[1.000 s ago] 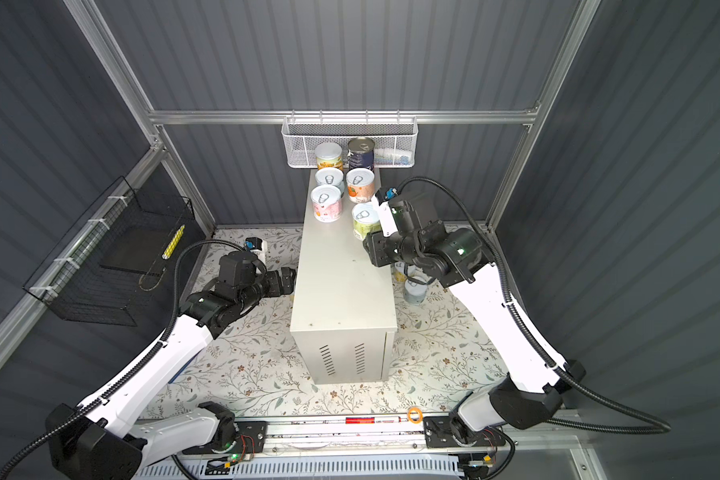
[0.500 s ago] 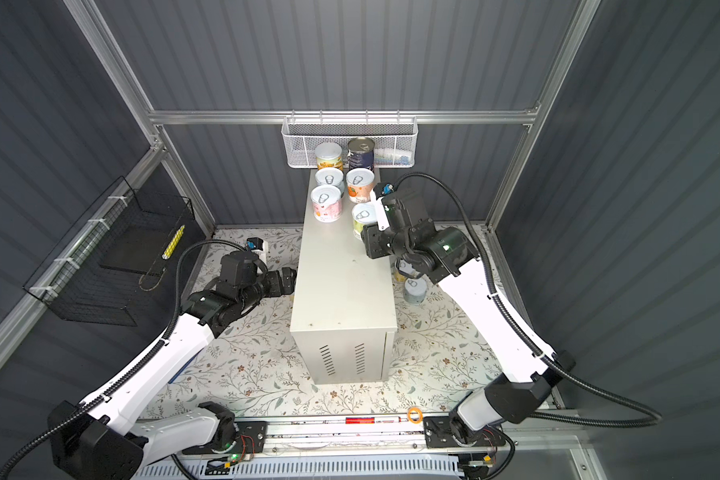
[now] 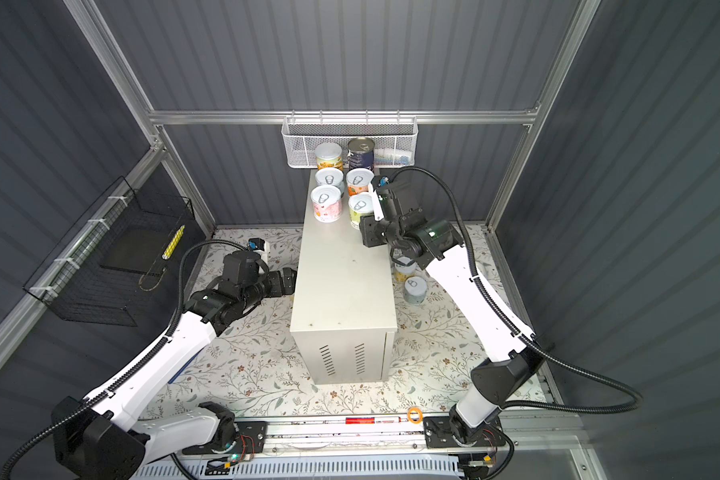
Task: Place and organize the canned foods onto the counter
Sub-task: 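Lower the green-labelled can onto the cabinet top beside the pink can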
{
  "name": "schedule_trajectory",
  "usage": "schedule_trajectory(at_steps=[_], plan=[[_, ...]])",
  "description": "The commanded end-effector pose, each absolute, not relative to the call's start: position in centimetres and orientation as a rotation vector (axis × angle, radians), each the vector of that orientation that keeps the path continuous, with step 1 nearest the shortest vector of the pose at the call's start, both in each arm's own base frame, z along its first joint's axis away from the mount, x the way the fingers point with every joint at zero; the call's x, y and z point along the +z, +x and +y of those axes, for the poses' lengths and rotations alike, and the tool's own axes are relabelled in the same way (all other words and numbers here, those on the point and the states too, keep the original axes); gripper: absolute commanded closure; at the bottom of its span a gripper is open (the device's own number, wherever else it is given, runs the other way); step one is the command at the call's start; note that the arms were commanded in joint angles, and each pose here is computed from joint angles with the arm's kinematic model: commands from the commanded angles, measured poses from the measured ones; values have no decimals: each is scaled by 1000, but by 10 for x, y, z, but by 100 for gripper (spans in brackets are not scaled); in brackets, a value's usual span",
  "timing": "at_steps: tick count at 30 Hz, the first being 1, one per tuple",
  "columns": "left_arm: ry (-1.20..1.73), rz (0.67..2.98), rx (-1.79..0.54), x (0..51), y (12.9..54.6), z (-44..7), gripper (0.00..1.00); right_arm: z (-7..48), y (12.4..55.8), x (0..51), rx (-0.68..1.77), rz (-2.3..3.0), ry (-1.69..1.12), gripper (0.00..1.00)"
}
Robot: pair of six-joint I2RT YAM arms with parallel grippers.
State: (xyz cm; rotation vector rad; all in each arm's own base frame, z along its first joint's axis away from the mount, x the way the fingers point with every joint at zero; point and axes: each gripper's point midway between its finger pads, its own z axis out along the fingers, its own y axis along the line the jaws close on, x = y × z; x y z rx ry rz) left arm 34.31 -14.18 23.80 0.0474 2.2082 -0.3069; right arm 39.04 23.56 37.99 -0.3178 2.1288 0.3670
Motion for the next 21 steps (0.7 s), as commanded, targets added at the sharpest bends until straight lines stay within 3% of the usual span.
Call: schedule_trajectory(at_steps=[1,21], plan=[[54,2192,-311,246,344,-141,1,238,399,395,405,2075,-293,46],[44,2197,-290,242,342,-137,1,246,422,388,401,2094,-281,45]])
